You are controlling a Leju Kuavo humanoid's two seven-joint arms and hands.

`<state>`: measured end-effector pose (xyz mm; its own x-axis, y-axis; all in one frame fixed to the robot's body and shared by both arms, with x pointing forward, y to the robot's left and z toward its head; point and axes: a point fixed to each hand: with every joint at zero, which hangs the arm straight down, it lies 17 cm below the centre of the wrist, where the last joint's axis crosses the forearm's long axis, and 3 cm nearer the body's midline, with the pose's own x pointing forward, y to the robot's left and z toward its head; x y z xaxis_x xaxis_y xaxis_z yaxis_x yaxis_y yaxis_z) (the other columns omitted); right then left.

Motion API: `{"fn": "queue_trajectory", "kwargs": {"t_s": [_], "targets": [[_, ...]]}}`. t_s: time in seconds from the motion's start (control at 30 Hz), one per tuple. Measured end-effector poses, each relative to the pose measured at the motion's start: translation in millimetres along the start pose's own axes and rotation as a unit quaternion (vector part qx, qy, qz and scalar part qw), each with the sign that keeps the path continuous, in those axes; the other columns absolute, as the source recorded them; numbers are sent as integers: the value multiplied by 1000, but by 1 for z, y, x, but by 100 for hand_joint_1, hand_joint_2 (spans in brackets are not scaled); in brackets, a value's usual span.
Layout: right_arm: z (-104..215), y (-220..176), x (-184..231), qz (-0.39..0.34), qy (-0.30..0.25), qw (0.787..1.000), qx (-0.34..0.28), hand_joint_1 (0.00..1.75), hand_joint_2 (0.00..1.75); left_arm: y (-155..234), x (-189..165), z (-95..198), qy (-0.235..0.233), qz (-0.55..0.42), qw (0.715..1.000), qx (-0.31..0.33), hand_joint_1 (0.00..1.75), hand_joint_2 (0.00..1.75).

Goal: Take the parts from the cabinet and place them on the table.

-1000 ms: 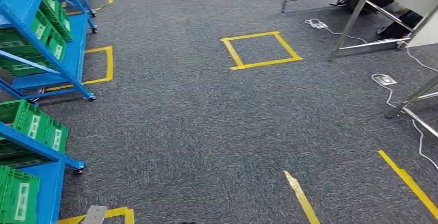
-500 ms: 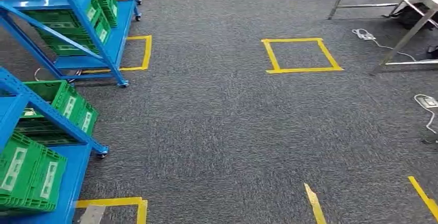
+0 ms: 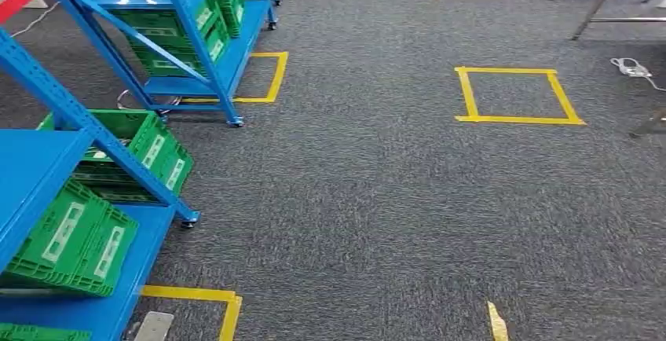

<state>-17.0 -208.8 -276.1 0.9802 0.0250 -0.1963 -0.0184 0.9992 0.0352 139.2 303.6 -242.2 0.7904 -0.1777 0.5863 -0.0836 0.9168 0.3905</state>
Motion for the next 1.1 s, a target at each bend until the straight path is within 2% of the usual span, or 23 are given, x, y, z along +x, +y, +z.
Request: {"fn": "queue_trajectory", "kwargs": {"t_s": [1.1], "targets": [[1, 0, 5, 4, -7, 1000, -7, 0, 0, -1, -5, 3, 0, -11, 1000, -1, 0, 0]]}}
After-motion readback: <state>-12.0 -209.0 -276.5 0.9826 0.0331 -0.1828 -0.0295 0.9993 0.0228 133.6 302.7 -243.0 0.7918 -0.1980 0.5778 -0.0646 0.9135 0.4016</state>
